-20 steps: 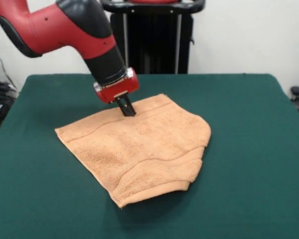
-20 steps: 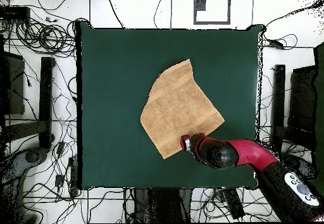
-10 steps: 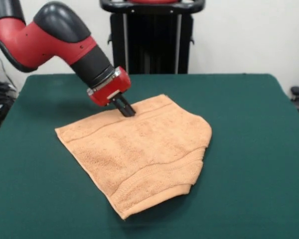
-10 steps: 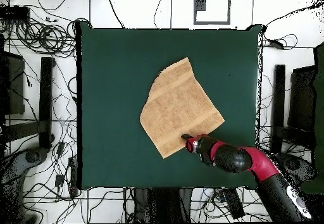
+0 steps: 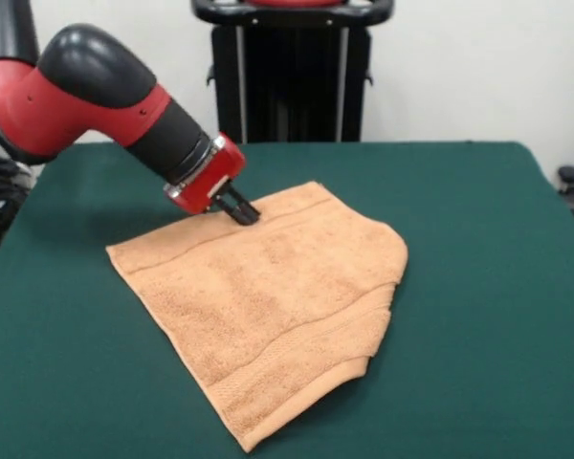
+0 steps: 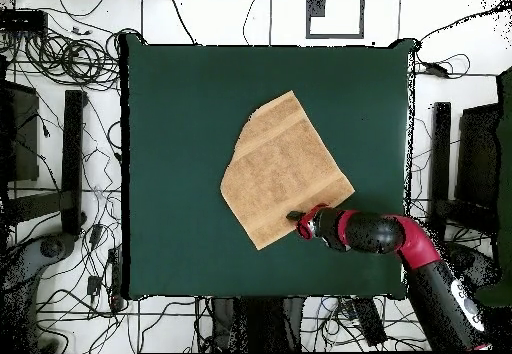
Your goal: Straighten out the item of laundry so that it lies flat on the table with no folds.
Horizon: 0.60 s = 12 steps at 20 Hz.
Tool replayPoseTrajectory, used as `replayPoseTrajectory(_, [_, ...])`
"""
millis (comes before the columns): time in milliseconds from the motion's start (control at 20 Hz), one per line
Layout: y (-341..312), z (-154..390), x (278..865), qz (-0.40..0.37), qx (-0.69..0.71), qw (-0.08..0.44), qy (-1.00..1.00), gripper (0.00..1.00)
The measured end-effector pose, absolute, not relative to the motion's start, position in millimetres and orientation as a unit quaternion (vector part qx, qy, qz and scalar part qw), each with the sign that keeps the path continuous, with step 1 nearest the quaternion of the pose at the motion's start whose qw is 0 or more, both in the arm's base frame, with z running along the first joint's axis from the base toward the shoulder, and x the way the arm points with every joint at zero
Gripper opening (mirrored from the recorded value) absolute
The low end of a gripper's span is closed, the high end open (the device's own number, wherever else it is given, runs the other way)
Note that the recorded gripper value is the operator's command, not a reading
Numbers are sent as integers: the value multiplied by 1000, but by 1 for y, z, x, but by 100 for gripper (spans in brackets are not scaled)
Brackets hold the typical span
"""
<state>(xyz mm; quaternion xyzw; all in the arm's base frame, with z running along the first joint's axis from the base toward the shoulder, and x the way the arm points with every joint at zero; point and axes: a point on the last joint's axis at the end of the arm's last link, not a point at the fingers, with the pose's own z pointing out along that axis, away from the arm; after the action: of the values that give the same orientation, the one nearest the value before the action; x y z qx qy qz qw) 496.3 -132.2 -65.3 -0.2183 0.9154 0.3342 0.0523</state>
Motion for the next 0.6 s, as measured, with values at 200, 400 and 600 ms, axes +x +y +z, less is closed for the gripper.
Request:
replayPoseTrajectory(200, [-121, -60, 504, 296, -269, 24, 916, 0])
replayPoseTrajectory(400, [-101, -52, 513, 231, -343, -19, 910, 0])
replayPoseTrajectory(600, [-85, -48, 518, 181, -379, -49, 906, 0])
